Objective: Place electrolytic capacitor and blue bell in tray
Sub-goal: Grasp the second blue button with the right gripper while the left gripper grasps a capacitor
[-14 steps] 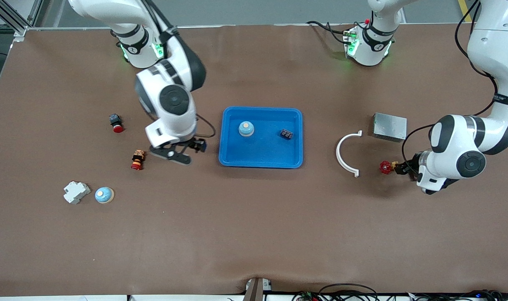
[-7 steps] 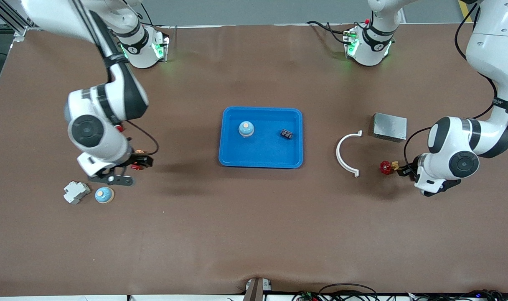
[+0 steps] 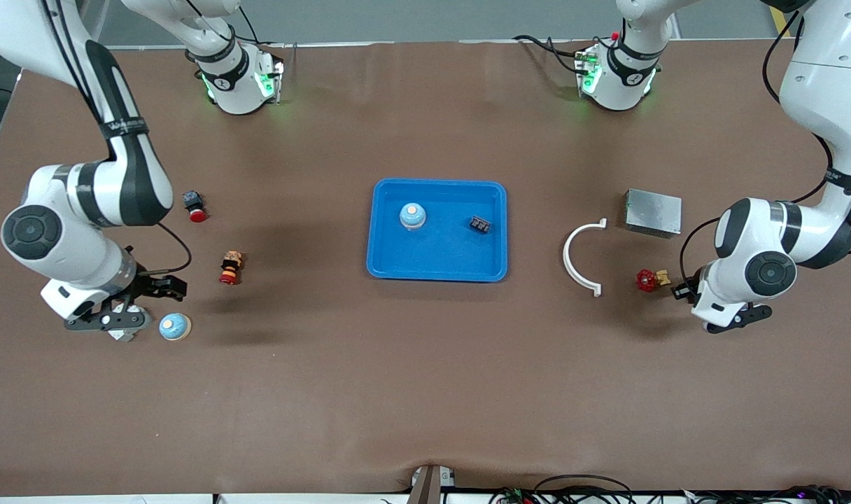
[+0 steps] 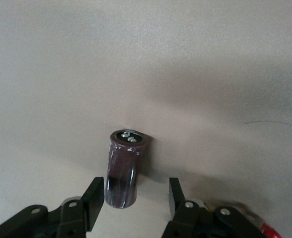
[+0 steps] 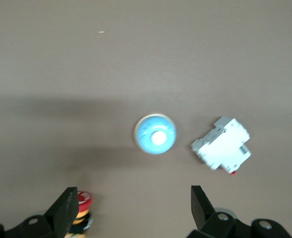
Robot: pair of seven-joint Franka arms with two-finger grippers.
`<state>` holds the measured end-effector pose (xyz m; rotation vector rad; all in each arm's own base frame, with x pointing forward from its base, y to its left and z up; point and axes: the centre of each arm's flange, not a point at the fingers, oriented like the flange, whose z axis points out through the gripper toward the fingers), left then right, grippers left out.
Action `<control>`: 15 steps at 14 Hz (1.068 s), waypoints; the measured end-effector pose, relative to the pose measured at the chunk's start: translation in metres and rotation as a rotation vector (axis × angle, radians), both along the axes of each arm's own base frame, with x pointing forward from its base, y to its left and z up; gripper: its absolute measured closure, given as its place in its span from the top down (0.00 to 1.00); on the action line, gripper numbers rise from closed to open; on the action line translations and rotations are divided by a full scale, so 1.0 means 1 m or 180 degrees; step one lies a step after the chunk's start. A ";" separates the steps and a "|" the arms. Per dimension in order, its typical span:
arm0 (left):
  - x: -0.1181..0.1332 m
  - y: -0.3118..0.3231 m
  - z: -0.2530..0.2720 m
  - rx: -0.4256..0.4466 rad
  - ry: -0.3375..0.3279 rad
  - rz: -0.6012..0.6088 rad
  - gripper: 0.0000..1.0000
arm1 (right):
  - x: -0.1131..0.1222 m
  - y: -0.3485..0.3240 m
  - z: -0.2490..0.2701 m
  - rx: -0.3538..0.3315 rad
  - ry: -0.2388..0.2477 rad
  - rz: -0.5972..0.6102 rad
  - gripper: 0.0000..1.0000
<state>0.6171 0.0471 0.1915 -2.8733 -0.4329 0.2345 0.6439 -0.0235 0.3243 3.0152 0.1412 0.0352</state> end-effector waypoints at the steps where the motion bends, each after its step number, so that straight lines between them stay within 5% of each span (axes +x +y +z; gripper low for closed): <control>1: 0.000 0.002 -0.002 -0.0010 0.0005 -0.0005 0.62 | 0.003 -0.012 -0.013 0.0012 -0.0011 0.0009 1.00; 8: 0.001 0.036 -0.006 -0.0112 -0.0098 -0.0056 0.60 | 0.026 -0.030 -0.079 0.0147 0.0045 -0.0098 1.00; 12: 0.002 0.040 -0.008 -0.0146 -0.0133 -0.0067 0.31 | 0.031 -0.031 -0.100 0.0199 -0.0033 -0.0119 1.00; 15: 0.003 0.037 -0.008 -0.0154 -0.0138 -0.0072 0.31 | 0.032 -0.037 -0.111 0.0212 -0.0090 -0.0136 1.00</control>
